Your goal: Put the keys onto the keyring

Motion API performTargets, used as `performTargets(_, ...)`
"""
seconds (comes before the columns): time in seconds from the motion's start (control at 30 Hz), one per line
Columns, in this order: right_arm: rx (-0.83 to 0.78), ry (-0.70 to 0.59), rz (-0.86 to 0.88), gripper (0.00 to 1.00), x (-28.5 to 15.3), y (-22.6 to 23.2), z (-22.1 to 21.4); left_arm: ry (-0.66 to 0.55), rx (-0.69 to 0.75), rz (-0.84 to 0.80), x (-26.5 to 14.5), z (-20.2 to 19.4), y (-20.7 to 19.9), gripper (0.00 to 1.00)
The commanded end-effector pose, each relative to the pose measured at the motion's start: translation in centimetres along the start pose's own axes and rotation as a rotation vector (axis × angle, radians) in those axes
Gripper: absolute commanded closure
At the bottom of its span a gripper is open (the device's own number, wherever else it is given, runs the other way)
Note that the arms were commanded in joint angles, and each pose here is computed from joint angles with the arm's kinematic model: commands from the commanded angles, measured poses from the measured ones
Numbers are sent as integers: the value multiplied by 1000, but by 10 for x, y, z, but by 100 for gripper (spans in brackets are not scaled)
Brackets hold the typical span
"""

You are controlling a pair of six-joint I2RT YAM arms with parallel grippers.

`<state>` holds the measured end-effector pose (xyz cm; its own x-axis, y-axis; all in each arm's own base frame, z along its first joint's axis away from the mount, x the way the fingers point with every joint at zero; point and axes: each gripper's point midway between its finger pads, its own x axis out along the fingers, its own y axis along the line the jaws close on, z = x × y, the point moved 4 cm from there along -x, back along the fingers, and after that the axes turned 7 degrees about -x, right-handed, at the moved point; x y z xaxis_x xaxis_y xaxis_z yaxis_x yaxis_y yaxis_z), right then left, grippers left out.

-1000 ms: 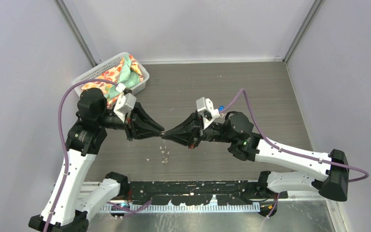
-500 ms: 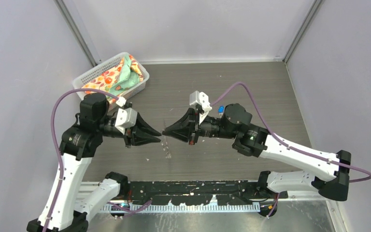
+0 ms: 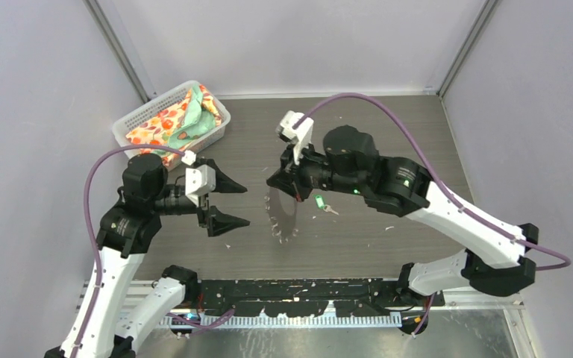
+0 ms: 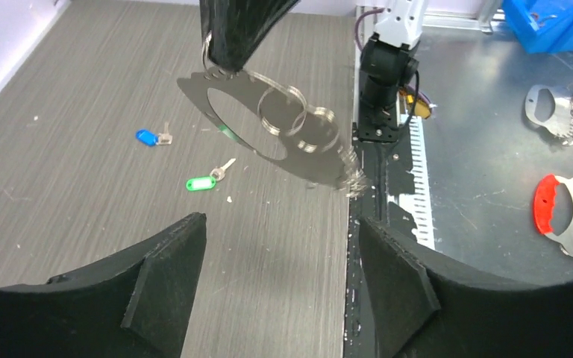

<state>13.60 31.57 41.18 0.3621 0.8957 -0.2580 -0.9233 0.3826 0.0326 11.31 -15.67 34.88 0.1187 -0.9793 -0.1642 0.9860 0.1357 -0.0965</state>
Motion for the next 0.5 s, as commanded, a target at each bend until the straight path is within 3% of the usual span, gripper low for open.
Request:
performTargets(0.0,53,195,-158,99,5,-19,-22,-45,-13,87,6,6,21,23)
performTargets(0.27,83,234,-215,99,17,-22,-25,-27,-97,113,14,-4,38,23)
performTargets(0.47,127,245,-242,99,29,-23,-24,21,-26,97,24,-30,42,27)
